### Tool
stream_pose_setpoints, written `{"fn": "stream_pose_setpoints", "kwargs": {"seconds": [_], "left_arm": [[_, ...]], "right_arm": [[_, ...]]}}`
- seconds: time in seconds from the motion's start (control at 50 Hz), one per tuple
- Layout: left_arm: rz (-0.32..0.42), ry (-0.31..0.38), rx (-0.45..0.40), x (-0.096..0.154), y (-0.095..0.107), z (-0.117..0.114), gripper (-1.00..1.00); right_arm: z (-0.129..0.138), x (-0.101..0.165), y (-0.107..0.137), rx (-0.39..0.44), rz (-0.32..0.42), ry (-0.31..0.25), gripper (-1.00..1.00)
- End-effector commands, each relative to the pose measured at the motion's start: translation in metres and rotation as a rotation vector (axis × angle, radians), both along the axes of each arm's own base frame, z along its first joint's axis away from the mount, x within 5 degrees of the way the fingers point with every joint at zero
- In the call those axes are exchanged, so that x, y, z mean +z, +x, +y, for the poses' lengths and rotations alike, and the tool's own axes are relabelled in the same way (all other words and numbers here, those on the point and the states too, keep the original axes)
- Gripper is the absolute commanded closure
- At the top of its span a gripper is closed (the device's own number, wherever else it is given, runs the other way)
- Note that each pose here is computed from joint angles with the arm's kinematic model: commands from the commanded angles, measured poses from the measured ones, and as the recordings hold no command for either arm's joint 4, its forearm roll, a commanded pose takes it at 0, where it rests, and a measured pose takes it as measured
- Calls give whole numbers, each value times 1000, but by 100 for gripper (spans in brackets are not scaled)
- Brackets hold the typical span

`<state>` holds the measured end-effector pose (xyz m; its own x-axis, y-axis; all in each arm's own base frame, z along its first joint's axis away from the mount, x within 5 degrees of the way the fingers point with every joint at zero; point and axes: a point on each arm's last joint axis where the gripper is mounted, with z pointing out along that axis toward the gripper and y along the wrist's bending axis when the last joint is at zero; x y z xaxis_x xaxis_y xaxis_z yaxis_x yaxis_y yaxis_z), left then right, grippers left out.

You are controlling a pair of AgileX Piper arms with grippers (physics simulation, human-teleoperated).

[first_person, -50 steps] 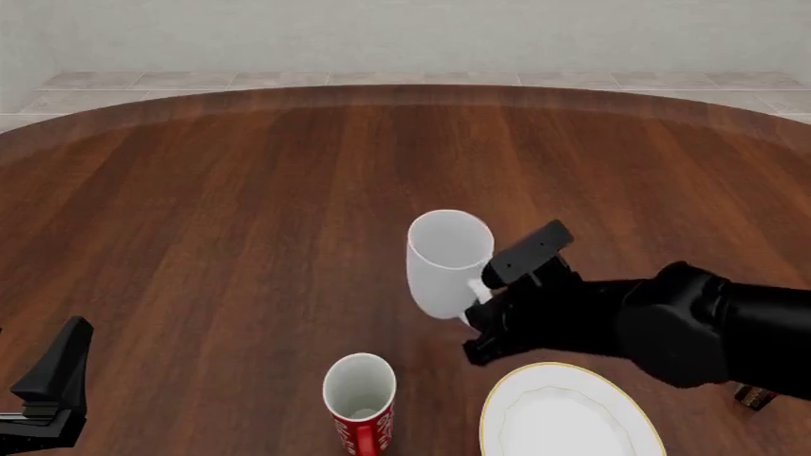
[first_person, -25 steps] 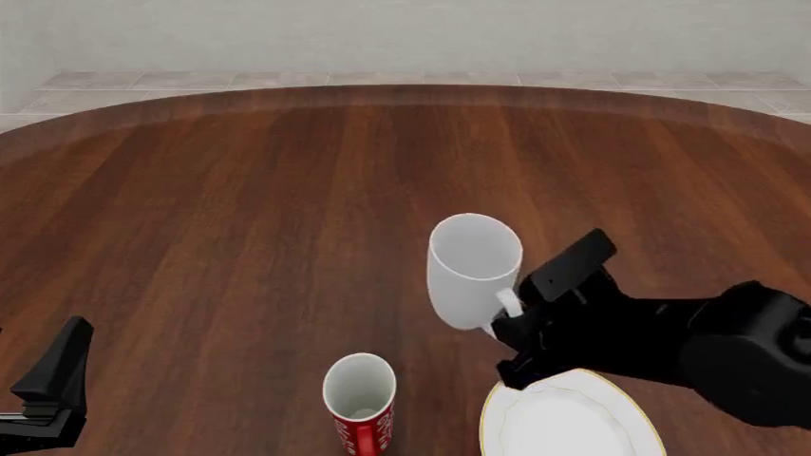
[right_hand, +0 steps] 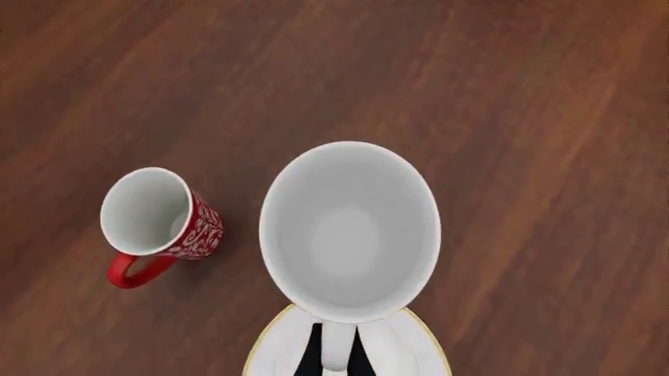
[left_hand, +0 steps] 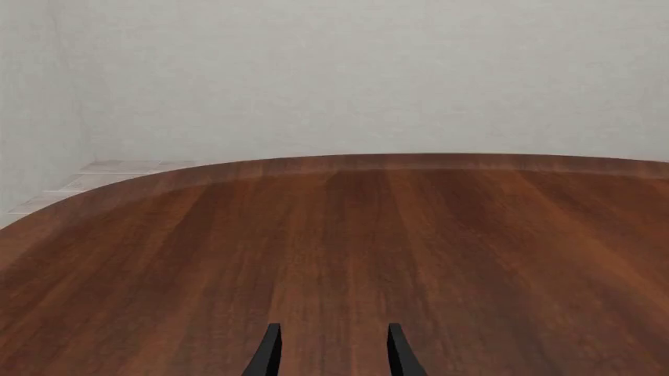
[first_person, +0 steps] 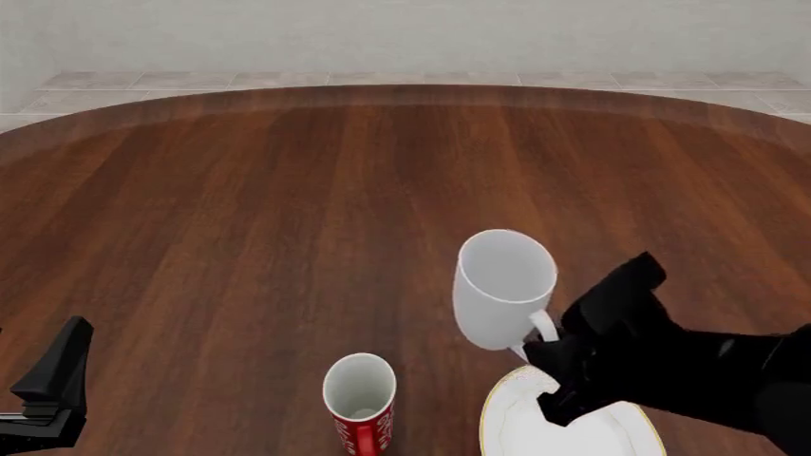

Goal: Put the white mug on the plate.

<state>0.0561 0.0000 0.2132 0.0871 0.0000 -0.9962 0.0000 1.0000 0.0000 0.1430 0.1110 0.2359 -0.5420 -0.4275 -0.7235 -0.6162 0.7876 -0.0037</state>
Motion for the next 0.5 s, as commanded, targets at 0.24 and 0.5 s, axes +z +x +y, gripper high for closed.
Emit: {"fn": "stream_pose_setpoints", "kwargs": {"seconds": [0.24, 0.5], "left_arm": [[0, 0, 0, 0, 0, 0, -100], [0, 0, 0, 0, 0, 0, -100]], "right_arm": [[-18, -3, -21, -13, 2, 3, 100], [-32, -7, -35, -25, -1, -7, 100]]}}
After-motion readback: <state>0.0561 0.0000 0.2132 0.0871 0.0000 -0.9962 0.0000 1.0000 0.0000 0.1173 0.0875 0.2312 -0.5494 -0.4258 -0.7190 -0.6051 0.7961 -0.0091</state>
